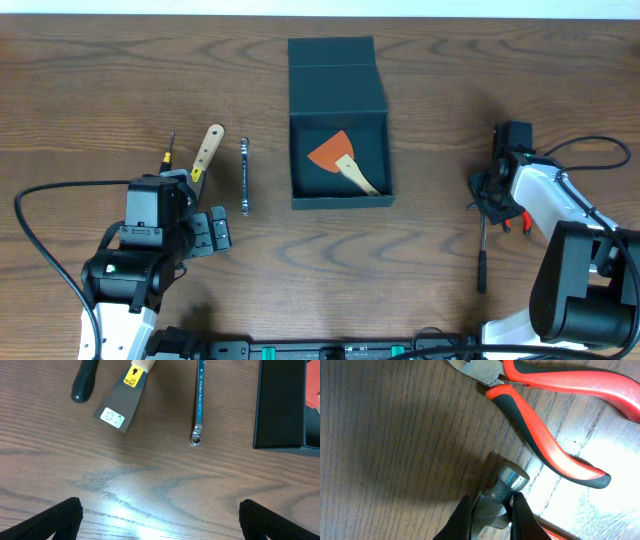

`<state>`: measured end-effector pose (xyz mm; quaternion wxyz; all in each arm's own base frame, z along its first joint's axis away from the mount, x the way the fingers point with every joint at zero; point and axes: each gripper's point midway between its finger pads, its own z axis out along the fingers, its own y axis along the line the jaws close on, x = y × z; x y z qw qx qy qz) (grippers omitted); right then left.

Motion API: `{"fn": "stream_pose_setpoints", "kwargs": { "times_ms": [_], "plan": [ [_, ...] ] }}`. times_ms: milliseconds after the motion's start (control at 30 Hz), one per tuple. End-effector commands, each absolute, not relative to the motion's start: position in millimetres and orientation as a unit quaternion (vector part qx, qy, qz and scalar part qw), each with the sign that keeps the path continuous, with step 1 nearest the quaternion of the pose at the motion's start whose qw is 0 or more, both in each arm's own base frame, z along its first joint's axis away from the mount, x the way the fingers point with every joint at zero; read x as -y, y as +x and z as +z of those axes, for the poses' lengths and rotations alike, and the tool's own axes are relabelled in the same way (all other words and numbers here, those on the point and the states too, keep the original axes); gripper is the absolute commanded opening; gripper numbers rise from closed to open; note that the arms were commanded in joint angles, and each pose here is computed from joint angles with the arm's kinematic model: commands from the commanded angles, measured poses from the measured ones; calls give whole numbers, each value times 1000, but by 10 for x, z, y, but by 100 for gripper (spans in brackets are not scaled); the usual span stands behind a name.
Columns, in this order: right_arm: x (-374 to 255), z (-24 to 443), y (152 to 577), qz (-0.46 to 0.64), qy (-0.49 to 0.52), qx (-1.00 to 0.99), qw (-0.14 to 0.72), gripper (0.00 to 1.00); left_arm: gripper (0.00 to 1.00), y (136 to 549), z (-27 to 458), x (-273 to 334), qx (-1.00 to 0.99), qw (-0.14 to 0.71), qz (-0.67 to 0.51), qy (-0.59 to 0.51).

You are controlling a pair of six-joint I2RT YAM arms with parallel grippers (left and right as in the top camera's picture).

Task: Pack container
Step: 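Lower the right gripper and grasp the hammer head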

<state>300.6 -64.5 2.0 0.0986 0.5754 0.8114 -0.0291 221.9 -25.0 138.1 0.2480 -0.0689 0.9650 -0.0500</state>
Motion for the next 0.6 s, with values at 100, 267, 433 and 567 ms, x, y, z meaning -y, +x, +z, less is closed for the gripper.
{"fn": "stream_pose_setpoints", "kwargs": {
  "times_ms": [100,267,433,567],
  "plan": [
    [535,-170,2838,-30,569,-820,54,7,98,2249,1451,239,-963,257,-43,-60],
    [546,-200,2822,-34,569,-820,53,19,98,2249,1451,239,-963,257,-43,-60],
    [550,-271,2755,-42,569,-820,46,24,98,2249,1451,239,-963,257,-43,-60],
    [543,-325,2718,-42,569,-820,44,18,98,2249,1451,239,-963,257,-43,-60]
  ]
}}
